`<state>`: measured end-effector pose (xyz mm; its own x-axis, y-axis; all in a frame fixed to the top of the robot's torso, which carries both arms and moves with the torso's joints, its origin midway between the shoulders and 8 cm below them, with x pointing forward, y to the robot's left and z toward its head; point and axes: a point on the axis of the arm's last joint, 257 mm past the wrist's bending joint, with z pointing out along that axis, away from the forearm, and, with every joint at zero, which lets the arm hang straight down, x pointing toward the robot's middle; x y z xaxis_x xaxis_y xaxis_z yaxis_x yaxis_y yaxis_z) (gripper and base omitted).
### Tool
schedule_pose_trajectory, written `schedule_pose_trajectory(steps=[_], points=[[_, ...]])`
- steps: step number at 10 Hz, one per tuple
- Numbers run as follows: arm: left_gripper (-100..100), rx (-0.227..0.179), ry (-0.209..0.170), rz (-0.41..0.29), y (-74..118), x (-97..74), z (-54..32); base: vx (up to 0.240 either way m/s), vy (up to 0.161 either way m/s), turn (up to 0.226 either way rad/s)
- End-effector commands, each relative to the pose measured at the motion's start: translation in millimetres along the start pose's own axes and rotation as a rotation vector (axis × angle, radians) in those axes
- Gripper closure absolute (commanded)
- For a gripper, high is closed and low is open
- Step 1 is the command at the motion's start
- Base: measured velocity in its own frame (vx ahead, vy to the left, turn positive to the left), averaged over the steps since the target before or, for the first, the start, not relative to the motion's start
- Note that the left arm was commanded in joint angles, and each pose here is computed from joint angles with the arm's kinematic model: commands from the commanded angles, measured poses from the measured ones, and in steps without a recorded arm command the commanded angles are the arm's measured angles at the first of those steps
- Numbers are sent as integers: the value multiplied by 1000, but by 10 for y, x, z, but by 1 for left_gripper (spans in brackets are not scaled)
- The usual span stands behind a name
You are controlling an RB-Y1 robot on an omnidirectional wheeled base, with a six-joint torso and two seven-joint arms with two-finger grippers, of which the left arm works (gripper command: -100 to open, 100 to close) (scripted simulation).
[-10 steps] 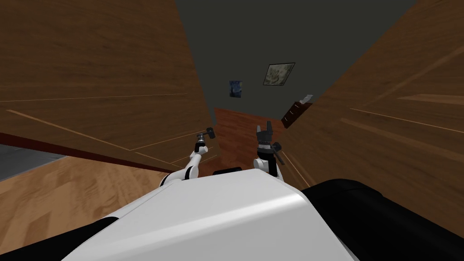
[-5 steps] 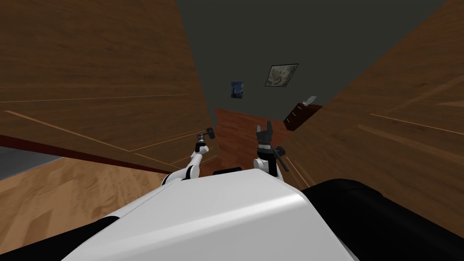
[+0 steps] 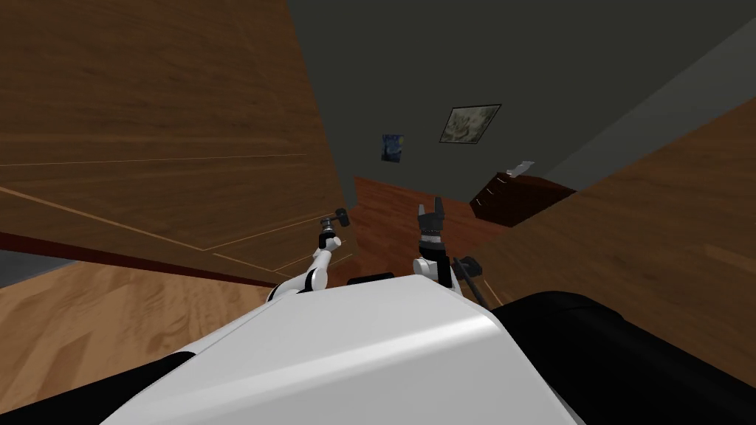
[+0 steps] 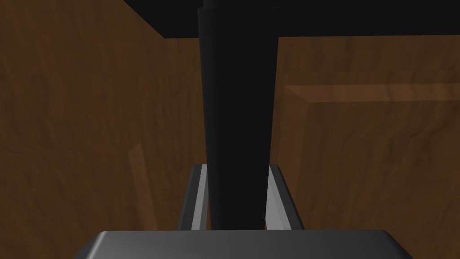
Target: Push the door open
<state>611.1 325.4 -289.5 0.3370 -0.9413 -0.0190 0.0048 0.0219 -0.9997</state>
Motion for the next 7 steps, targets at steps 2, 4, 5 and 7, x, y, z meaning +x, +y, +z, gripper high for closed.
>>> schedule_pose_trajectory(steps=[2,4,5,7], points=[[100,-1,-26,-9,-8,26,-7,153,-89,87],[100,-12,-33,-18,28,85,-42,113,-136,70],[100,-12,-33,-19,30,88,-44,48,-98,19],[100,3,-82,4,3,-264,30,27,44,33]])
